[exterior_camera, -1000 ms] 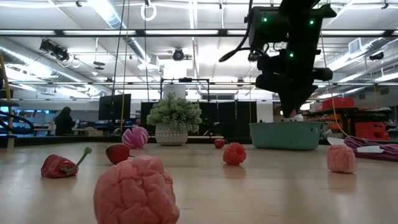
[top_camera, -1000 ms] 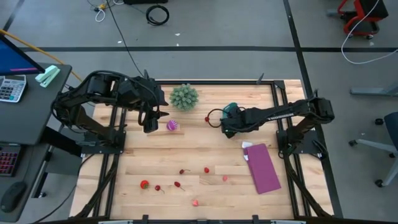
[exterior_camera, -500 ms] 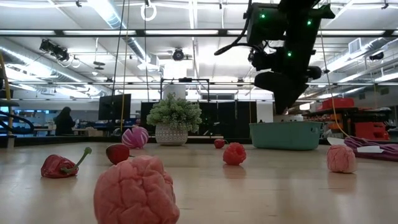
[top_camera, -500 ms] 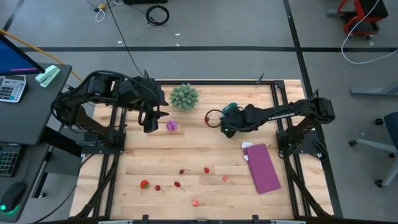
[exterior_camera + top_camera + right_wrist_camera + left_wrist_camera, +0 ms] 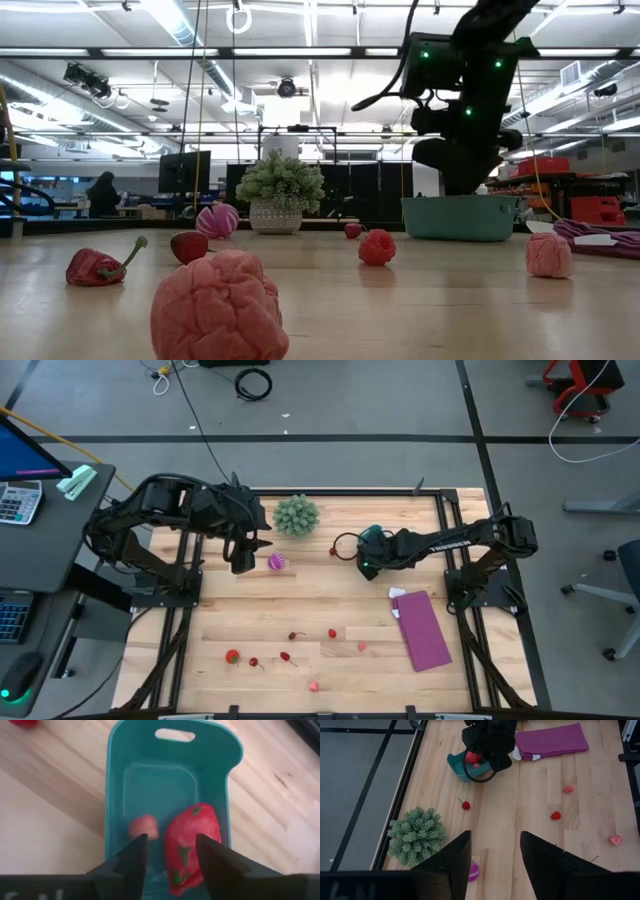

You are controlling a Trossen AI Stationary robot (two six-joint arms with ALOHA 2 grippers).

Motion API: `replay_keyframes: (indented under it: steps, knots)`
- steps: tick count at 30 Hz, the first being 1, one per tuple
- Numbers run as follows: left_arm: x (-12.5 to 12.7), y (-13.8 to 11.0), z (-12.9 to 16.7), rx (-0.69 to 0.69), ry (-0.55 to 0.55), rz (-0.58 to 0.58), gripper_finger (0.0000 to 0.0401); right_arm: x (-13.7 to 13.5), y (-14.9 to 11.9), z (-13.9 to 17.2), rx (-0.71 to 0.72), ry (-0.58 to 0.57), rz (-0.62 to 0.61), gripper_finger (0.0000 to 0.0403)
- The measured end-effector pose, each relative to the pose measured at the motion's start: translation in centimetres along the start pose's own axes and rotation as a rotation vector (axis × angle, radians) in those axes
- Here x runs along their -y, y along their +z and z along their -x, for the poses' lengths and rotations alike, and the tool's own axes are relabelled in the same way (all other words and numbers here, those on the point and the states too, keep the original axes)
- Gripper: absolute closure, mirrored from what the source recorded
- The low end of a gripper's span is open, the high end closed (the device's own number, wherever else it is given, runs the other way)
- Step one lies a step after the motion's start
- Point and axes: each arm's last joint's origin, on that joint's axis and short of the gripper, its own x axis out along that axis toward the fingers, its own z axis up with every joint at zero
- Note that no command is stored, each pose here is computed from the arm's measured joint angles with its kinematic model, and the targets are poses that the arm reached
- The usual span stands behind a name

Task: Pick and placing Produce into tupperware
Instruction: Put the red cherry into the blue bin

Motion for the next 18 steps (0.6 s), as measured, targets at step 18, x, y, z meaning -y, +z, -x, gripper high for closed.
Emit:
replay_keyframes:
  steps: [18]
  knots:
    - [0.0,0.1,0.0,0.005,0.000,0.001,0.0224,-2.6,4.9,8.2,0.322,0.444,0.080,0.0201]
